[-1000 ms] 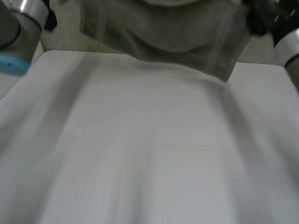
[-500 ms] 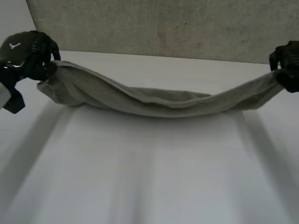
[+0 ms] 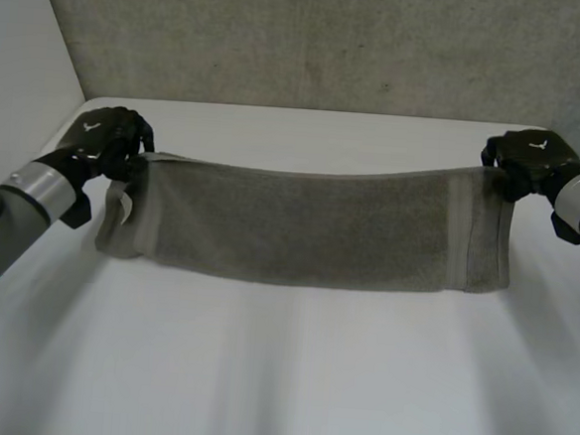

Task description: Fold the towel.

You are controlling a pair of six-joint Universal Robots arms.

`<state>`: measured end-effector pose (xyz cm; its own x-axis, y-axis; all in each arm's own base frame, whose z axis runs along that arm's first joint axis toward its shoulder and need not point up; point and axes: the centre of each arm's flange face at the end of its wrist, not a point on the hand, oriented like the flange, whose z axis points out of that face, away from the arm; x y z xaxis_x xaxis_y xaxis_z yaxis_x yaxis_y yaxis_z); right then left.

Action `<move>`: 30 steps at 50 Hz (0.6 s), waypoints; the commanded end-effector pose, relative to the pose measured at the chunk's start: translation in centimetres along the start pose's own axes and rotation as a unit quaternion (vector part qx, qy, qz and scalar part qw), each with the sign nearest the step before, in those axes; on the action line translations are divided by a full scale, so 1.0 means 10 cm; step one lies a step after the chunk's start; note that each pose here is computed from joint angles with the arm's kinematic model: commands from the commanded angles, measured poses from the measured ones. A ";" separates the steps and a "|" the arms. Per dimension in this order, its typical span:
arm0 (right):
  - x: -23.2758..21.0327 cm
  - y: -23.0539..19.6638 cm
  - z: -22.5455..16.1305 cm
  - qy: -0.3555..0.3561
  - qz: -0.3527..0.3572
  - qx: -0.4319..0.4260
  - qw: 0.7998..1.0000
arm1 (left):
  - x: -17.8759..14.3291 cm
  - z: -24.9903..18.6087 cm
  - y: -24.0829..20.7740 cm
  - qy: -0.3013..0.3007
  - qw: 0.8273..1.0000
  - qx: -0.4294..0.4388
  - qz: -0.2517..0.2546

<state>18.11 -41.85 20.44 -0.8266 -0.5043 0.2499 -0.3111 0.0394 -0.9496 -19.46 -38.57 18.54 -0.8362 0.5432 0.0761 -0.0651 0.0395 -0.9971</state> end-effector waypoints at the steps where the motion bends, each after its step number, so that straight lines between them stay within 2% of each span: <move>1: -0.01 0.22 0.17 0.018 0.000 -0.016 1.000 | -0.07 0.25 0.21 0.008 0.999 -0.018 0.029; 9: -0.03 0.34 0.32 0.037 -0.011 -0.003 0.999 | -0.07 0.40 0.39 0.015 0.999 -0.028 0.025; 18: -0.06 0.45 0.44 0.039 -0.014 0.000 0.999 | -0.16 0.46 0.51 -0.011 0.999 -0.033 0.024; 26: -0.12 0.43 0.43 0.040 -0.015 0.000 0.999 | -0.18 0.46 0.44 -0.022 0.999 -0.026 0.030; 30: -0.14 0.28 0.39 0.056 -0.018 0.010 0.998 | -0.19 0.46 0.27 -0.038 0.999 -0.013 0.034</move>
<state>19.78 -44.89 15.19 -0.8522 -0.4324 0.2945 -0.3370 0.0233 -0.9412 -20.80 -43.23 13.83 -0.8592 0.5113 0.0192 0.0120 0.0577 -0.9983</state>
